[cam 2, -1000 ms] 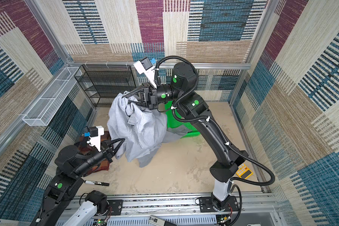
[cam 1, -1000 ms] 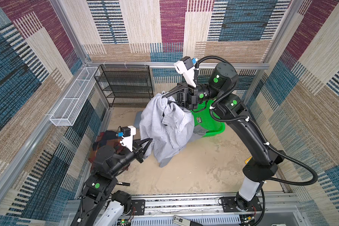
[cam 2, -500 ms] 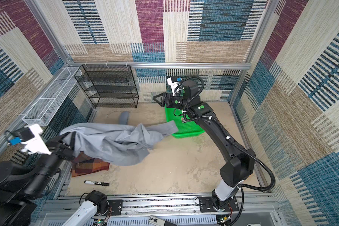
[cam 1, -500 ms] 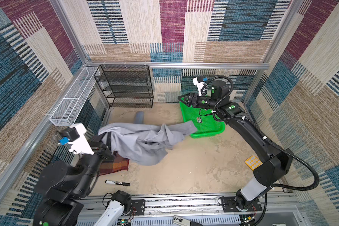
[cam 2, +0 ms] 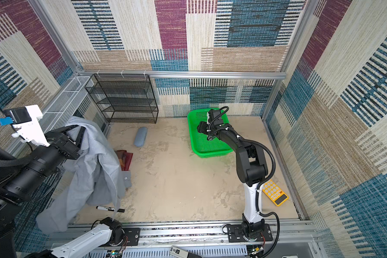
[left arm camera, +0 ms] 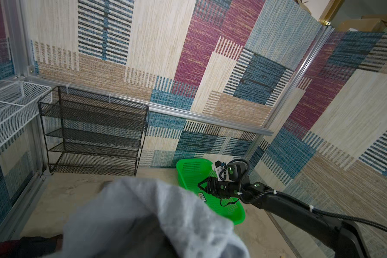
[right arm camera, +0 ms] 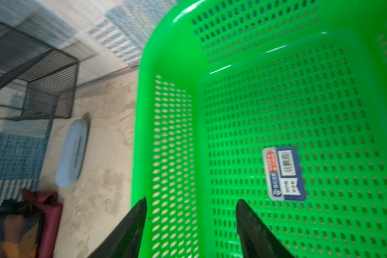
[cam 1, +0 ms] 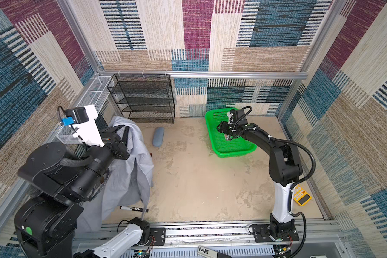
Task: Fold and stack the long sleeve shirts
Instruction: 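Grasp the shirt with the left gripper while the right gripper releases it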
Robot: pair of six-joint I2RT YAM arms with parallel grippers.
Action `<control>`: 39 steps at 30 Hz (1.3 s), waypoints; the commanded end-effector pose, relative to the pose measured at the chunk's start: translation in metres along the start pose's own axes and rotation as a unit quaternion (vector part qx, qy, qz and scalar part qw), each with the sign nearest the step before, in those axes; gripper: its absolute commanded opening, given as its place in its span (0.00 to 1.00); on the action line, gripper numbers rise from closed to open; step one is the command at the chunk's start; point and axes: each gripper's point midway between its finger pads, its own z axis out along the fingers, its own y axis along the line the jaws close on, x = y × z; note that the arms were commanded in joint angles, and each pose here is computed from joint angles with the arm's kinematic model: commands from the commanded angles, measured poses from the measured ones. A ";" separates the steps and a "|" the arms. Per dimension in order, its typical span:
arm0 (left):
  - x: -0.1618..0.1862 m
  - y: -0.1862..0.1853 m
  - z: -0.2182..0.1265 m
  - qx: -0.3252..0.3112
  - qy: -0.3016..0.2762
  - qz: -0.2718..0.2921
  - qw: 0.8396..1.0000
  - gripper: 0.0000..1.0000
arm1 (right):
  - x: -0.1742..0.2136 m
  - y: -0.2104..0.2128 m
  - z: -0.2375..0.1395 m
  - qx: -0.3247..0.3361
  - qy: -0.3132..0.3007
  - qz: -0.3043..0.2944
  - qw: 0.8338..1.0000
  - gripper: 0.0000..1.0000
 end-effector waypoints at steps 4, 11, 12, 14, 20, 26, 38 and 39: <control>0.020 -0.024 0.019 0.066 0.058 -0.021 0.996 0.00 | -0.010 -0.079 0.025 0.080 -0.026 0.064 0.994 0.64; 0.055 -0.029 0.045 0.086 0.125 -0.024 0.988 0.00 | -0.006 -0.158 0.009 0.126 -0.048 0.137 0.981 0.63; 0.061 -0.030 0.050 0.090 0.136 -0.027 0.986 0.00 | -0.007 -0.167 0.006 0.126 -0.052 0.148 0.980 0.63; 0.074 -0.032 0.061 0.097 0.161 -0.033 0.982 0.00 | -0.008 -0.181 0.000 0.128 -0.056 0.165 0.976 0.63; 0.108 -0.034 0.086 0.107 0.219 -0.038 0.969 0.00 | -0.017 -0.217 -0.025 0.156 -0.088 0.206 0.962 0.63; 0.131 -0.040 0.098 0.117 0.250 -0.031 0.961 0.00 | -0.011 -0.265 -0.051 0.190 -0.115 0.277 0.935 0.63; 0.157 -0.057 0.109 0.133 0.282 0.003 0.950 0.00 | -0.002 -0.303 -0.088 0.239 -0.158 0.361 0.888 0.62; 0.157 -0.058 0.108 0.133 0.281 0.006 0.950 0.00 | -0.001 -0.304 -0.093 0.248 -0.164 0.364 0.883 0.63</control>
